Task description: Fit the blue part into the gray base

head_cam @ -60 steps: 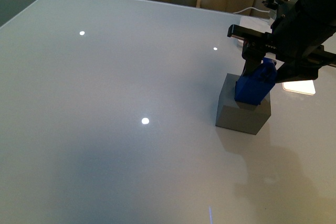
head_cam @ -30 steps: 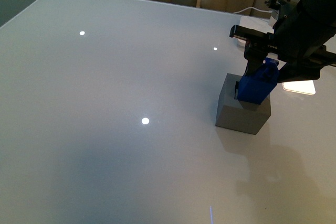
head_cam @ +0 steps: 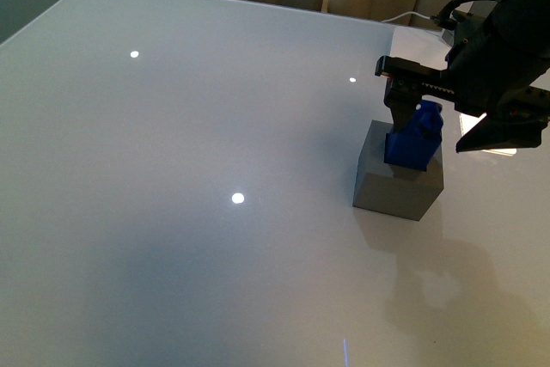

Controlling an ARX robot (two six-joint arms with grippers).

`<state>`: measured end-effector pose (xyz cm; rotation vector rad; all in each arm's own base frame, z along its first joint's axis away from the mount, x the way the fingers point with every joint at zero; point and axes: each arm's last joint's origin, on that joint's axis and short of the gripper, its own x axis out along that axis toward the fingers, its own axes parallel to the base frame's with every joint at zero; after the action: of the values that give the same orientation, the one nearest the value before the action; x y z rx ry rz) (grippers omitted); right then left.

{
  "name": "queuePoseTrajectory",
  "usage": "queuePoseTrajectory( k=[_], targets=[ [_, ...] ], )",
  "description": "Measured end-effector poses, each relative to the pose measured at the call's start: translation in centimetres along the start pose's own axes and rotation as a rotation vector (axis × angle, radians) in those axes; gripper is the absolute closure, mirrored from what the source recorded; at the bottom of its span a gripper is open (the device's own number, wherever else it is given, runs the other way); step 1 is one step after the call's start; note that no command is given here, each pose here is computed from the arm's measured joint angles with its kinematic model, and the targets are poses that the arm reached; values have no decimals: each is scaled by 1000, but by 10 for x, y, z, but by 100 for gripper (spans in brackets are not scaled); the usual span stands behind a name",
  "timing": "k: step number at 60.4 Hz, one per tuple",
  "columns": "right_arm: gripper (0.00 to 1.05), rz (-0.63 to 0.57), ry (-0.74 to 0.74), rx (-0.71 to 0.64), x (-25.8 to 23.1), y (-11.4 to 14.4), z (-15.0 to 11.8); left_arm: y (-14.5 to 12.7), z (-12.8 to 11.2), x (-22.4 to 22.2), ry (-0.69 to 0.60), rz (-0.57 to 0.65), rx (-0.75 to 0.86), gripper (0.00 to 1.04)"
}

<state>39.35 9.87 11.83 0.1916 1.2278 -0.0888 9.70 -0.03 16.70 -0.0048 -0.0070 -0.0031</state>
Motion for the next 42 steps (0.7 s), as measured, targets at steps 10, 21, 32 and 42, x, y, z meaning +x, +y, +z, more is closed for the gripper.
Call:
queuePoseTrajectory(
  k=[10,21,32,42],
  targets=[
    [9,14,-11,9,-1,-3,2,0,0,0,0,0,0,7],
    [9,56,-82,21,-19,-11,-3,0,0,0,0,0,0,7],
    [9,72,-345,-1,-72,-20,-13,0,0,0,0,0,0,7],
    [15,68,-639,-55,-101,-27,-25,0,0,0,0,0,0,7]
  ],
)
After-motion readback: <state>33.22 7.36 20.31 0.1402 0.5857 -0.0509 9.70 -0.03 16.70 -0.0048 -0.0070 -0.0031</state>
